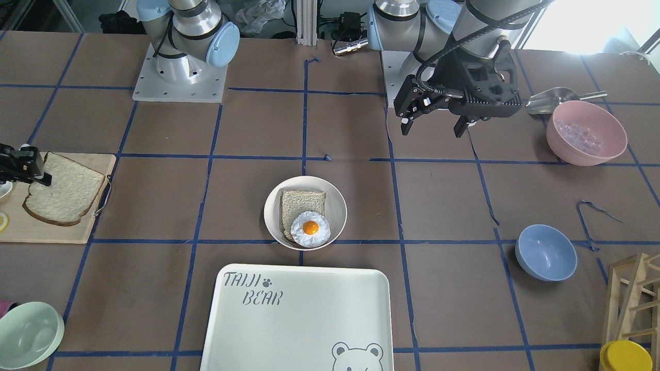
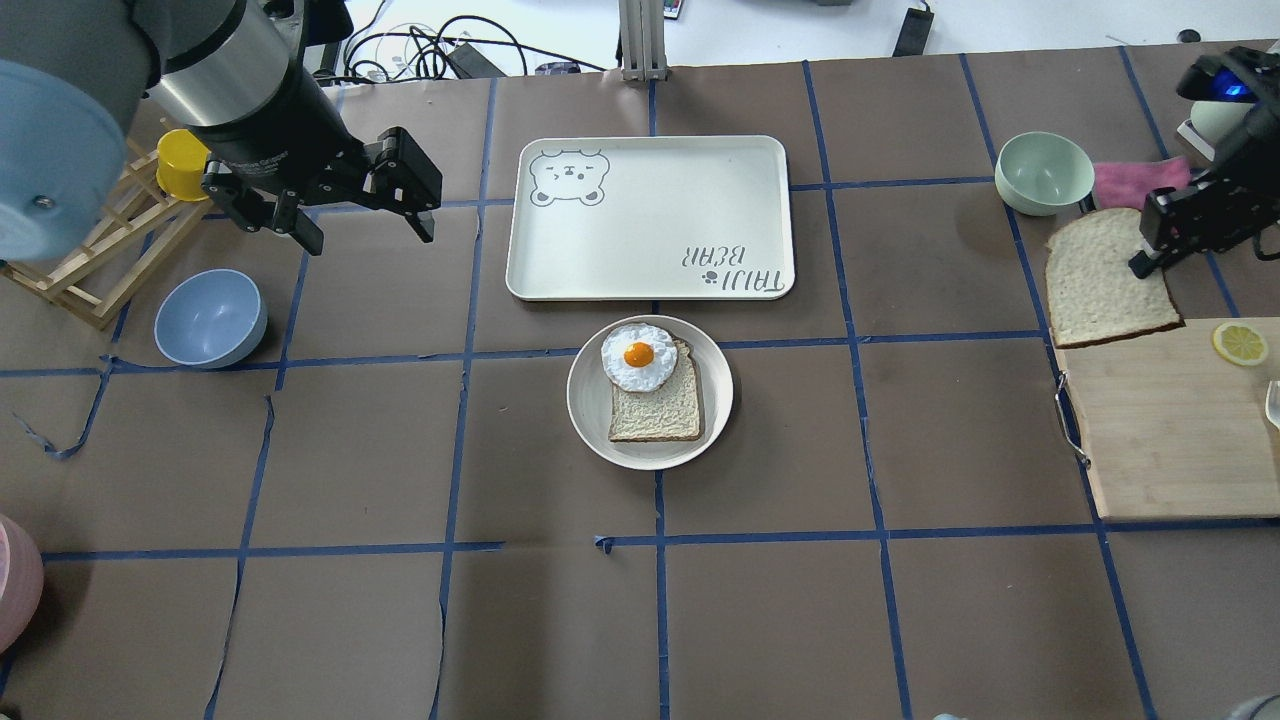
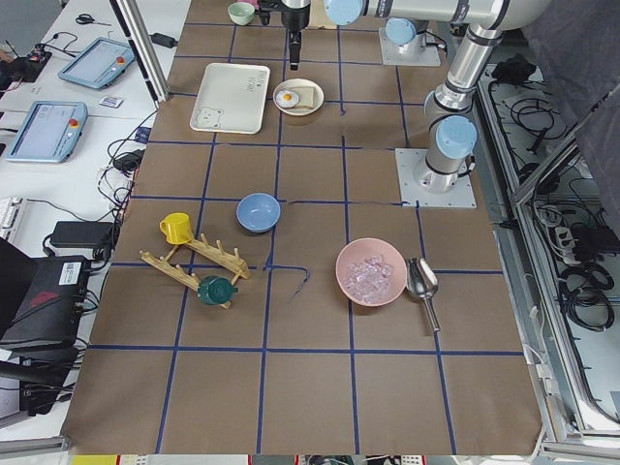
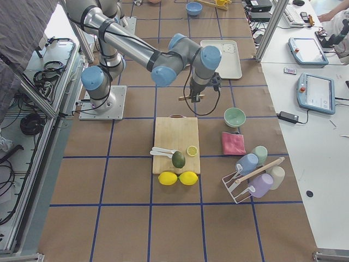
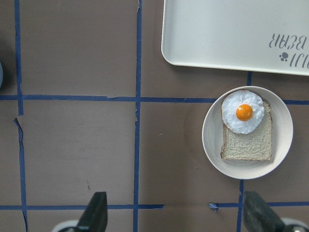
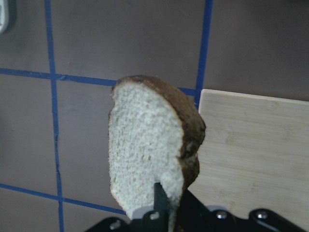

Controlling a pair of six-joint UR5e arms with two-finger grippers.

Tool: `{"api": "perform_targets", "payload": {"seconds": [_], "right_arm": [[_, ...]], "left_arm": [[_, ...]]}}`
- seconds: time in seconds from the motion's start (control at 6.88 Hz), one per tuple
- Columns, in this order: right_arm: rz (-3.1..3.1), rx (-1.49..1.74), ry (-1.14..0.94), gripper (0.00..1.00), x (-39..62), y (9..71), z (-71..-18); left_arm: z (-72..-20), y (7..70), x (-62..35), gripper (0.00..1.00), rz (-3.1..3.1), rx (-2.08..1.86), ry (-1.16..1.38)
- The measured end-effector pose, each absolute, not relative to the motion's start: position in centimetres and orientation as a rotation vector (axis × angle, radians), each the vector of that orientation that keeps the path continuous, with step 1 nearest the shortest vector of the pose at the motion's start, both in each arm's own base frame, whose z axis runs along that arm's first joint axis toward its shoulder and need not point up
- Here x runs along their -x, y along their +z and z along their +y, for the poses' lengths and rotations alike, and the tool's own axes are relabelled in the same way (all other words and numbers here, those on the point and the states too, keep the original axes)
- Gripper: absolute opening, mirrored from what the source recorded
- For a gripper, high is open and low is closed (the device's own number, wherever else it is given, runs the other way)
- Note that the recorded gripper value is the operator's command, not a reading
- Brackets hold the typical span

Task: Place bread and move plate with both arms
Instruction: 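Carry the bread slice with the right gripper over the egg plate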

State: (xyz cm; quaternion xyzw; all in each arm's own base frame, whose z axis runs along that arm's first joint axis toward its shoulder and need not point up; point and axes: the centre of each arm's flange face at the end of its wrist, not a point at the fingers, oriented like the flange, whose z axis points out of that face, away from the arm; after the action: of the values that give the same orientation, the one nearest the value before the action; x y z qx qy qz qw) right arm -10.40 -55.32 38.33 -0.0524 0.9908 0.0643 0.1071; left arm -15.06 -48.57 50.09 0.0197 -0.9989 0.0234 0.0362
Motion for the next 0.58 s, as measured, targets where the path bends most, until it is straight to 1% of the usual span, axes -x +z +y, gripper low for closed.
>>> {"api": "perform_targets", "payload": {"seconds": [0.29, 0.58], "right_arm": [[2.806, 0.115, 0.214, 0.00, -2.9, 37.7, -57.5], [2.744, 0.188, 0.203, 0.00, -17.7, 35.7, -55.9]], "left_arm": [[-48.6, 50.1, 15.0, 1.00, -3.067, -0.062, 0.075], [-48.6, 50.1, 14.9, 1.00, -3.066, -0.064, 0.074]]}}
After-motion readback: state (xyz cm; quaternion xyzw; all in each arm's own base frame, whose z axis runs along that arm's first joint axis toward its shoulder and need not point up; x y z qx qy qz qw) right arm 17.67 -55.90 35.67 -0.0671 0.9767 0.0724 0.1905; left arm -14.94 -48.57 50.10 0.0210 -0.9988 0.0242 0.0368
